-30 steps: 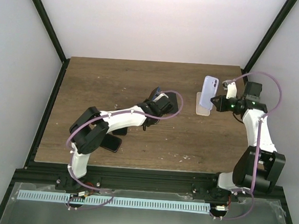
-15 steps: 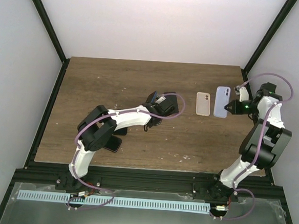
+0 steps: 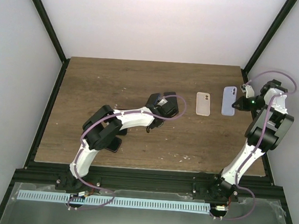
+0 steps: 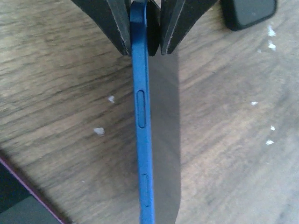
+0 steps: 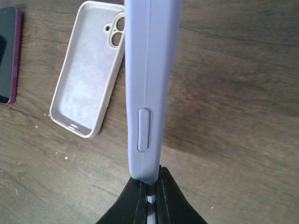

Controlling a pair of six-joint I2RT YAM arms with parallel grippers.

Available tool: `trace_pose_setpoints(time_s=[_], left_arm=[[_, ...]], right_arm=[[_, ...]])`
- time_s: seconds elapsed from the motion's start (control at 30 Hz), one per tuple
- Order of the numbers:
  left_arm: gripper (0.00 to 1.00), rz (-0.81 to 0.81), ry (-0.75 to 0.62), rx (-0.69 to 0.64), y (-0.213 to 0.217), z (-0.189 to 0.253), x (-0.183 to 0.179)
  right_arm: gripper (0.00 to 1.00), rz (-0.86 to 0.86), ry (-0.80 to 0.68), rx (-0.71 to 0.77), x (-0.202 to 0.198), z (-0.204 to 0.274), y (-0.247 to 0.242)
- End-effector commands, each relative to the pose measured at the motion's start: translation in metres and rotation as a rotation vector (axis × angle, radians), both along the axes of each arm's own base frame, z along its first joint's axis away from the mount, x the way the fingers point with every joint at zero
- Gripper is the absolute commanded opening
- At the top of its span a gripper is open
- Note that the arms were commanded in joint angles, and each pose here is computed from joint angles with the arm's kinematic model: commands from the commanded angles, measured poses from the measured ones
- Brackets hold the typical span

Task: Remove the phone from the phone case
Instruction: Place the phone at the center of the board.

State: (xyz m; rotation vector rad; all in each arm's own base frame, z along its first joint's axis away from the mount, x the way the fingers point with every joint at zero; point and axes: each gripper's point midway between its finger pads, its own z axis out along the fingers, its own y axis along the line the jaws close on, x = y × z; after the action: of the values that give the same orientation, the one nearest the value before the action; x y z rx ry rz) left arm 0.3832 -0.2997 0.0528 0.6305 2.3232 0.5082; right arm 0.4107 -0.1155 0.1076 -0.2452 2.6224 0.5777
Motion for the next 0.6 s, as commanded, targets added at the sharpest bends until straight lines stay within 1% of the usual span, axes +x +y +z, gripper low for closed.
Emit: trace_pose_setpoints(time_s=[0.0,0.17,0.3,0.4,0.57], left_arm=[[0.22,-0.009,0.07,-0.081,-0.013,-0.014,-0.004],[0.4,-0.006,0.101,-0.167,-0.017,-0.01,-0.007],[0.5,-0.016,0.108,-0.233,-0.021,0.0,-0.013],[0.53,-0.025,0.107,-0.284,-0.02,0.011,-0.019],[0.53,-0.037,0.101,-0.327,-0.015,0.025,-0.028]], right_arm=[[0.02,-0.001,-0.004,-0.027,0.012,0.008,-0.012],[0.04,0.003,0.042,0.053,0.012,0.001,-0.004],[0.06,-0.035,0.16,0.17,0.006,-0.018,0.007],[0.07,-0.036,0.159,0.188,0.005,-0.023,0.016],[0.08,-0.04,0.169,0.235,0.007,-0.027,0.028]])
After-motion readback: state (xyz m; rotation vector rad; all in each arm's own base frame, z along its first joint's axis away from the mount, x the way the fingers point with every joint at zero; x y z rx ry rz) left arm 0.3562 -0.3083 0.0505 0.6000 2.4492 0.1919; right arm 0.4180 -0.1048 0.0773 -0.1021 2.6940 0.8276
